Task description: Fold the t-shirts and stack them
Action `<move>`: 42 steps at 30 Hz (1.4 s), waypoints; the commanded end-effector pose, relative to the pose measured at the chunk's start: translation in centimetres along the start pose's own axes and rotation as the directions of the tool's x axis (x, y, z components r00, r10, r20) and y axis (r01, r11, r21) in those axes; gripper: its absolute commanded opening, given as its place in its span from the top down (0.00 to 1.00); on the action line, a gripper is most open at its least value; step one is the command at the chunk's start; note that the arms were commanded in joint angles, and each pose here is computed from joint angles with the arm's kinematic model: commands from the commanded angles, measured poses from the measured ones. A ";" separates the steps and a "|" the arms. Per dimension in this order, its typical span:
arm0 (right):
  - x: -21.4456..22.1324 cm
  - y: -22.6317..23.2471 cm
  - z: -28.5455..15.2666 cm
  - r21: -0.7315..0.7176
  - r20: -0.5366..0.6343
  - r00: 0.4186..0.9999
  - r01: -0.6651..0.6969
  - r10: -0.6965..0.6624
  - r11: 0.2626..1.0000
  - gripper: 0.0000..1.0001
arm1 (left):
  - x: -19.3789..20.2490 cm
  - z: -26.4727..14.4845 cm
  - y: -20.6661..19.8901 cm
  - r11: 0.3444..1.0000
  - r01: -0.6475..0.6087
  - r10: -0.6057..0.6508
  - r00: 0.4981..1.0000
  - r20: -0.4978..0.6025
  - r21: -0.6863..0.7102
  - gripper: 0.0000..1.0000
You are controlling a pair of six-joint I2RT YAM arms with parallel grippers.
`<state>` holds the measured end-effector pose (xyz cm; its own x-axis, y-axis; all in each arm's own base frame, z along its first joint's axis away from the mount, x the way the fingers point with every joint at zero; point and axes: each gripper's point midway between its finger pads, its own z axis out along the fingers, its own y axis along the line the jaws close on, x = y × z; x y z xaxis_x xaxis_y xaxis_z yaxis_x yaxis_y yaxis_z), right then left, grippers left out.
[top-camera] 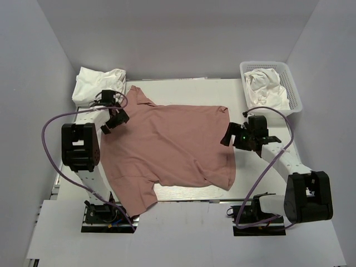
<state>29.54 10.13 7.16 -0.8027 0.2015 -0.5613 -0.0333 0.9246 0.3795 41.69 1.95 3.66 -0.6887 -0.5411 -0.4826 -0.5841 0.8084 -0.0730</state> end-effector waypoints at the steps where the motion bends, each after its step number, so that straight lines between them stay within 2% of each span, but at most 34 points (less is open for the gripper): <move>1: 0.7 3.0 -0.2 -0.176 -0.005 0.993 0.113 -0.116 0.978 0.10 | -3.0 -5.6 -4.2 0.967 -0.045 0.020 0.995 0.103 0.252 0.00; 2: 1.0 3.3 -0.2 -0.192 -0.017 0.993 0.114 -0.120 0.975 0.10 | -1.1 -5.5 -4.0 0.955 -0.062 0.041 0.996 0.078 0.289 0.00; 3: 1.5 3.4 0.0 -0.206 -0.040 0.993 0.099 -0.109 0.974 0.10 | -1.5 -7.7 -6.0 0.899 -0.091 0.042 0.991 0.123 0.428 0.00; 4: 1.8 3.5 0.1 -0.210 -0.050 0.993 0.095 -0.108 0.973 0.10 | -0.8 -8.3 -6.5 0.871 -0.100 0.045 0.991 0.126 0.481 0.00; 5: 2.3 3.5 0.2 -0.210 -0.067 0.992 0.091 -0.107 0.974 0.10 | 1.9 -8.1 -6.5 0.838 -0.100 0.072 0.995 0.073 0.537 0.00; 7: 3.6 3.2 0.4 -0.205 -0.102 0.990 0.077 -0.099 0.976 0.10 | 3.3 -8.4 -6.4 0.811 -0.106 0.078 0.994 0.072 0.576 0.00; 15: 7.4 3.0 0.2 -0.214 -0.212 0.974 0.032 -0.078 0.976 0.10 | 7.6 -5.9 -4.1 0.839 -0.097 0.120 0.993 -0.008 0.535 0.00; 22: 9.7 2.3 0.2 -0.199 -0.274 0.960 0.010 -0.065 0.980 0.10 | 8.5 -4.3 -3.3 0.867 -0.088 0.124 0.991 -0.041 0.491 0.00; 26: 9.9 3.4 0.3 -0.262 -0.263 0.962 -0.004 -0.067 0.965 0.12 | 8.9 -3.7 -3.2 0.870 -0.085 0.128 0.990 -0.055 0.485 0.00; 30: 8.0 4.2 0.6 -0.284 -0.193 0.979 0.002 -0.059 0.959 0.29 | 9.3 -3.1 -3.1 0.875 -0.082 0.132 0.989 -0.072 0.477 0.00; 31: 7.6 4.5 0.5 -0.292 -0.179 0.982 0.002 -0.057 0.957 0.45 | 9.3 -3.1 -3.1 0.875 -0.082 0.132 0.989 -0.072 0.477 0.00; 33: 6.4 4.6 0.5 -0.278 -0.134 0.990 -0.006 -0.033 0.961 0.62 | 9.2 -2.9 -2.8 0.884 -0.084 0.127 0.990 -0.063 0.460 0.00; 34: 5.8 4.8 0.4 -0.277 -0.117 0.993 -0.001 -0.032 0.961 0.74 | 9.2 -2.9 -2.8 0.884 -0.084 0.127 0.990 -0.063 0.460 0.00; 36: 4.9 4.7 0.3 -0.247 -0.088 0.996 -0.009 -0.013 0.969 0.76 | 9.3 -2.8 -2.6 0.890 -0.083 0.127 0.990 -0.067 0.449 0.00; 40: 3.8 4.5 -0.2 -0.208 -0.067 0.998 -0.009 -0.005 0.978 1.00 | 8.6 -3.1 -2.5 0.895 -0.087 0.121 0.991 -0.050 0.438 0.00; 42: 3.5 4.1 -0.5 -0.180 -0.052 0.999 -0.016 0.006 0.984 1.00 | 8.5 -3.2 -2.8 0.888 -0.088 0.120 0.992 -0.044 0.451 0.00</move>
<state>24.80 14.81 5.15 -0.8695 0.1595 -0.4674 -0.1347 0.8340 0.5351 36.76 -6.30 3.67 -0.7571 -0.4575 -0.4664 -0.2357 0.8571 -0.4581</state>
